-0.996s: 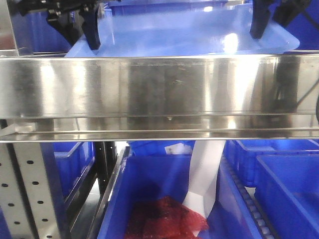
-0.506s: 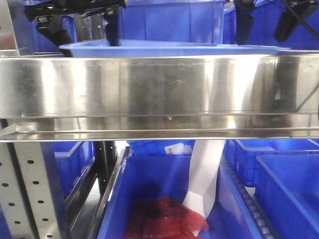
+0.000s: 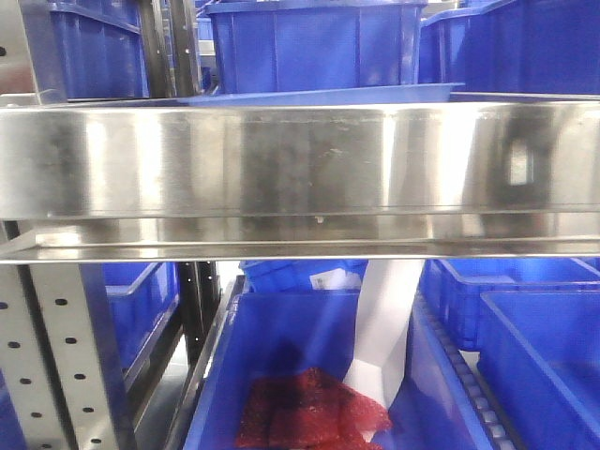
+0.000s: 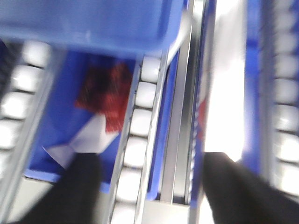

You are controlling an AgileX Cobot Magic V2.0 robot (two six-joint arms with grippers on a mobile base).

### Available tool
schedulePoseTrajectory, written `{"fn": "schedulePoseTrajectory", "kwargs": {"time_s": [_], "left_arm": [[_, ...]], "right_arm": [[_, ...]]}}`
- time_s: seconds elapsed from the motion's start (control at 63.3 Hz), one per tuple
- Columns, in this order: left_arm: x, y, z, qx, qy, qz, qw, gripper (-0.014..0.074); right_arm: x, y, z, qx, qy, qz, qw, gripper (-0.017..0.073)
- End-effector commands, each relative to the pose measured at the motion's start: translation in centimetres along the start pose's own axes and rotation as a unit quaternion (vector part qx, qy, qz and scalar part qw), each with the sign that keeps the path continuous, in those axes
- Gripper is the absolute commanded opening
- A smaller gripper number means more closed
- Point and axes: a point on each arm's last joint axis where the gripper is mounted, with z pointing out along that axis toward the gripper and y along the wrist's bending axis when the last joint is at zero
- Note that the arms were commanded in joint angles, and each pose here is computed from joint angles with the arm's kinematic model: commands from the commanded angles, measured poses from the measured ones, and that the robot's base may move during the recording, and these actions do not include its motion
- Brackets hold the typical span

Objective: Grab blue tray and place on right shelf
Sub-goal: 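Open both grippers to release the tray rims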

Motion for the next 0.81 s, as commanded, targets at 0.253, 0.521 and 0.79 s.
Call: {"fn": "schedulePoseTrajectory", "kwargs": {"time_s": [0.253,0.521,0.79], "left_arm": [[5.7,-1.5,-11.5,-0.003,-0.118,0.057,0.991,-0.0047],[14.6,1.3,-13.7,0.038,-0.224,0.072,0.971,-0.0047],[24.4,3.9,-12.9,0.084,-0.333,0.079,0.936,-0.0048]], "right_arm": [[7.9,-1.3,-9.1,-0.016,-0.160,-0.009,0.987,0.0055],[17.2,-2.5,-10.0,-0.030,-0.250,-0.012,0.968,0.0055],[24.3,-3.4,-9.7,-0.043,-0.335,-0.012,0.941,0.0055]]}}
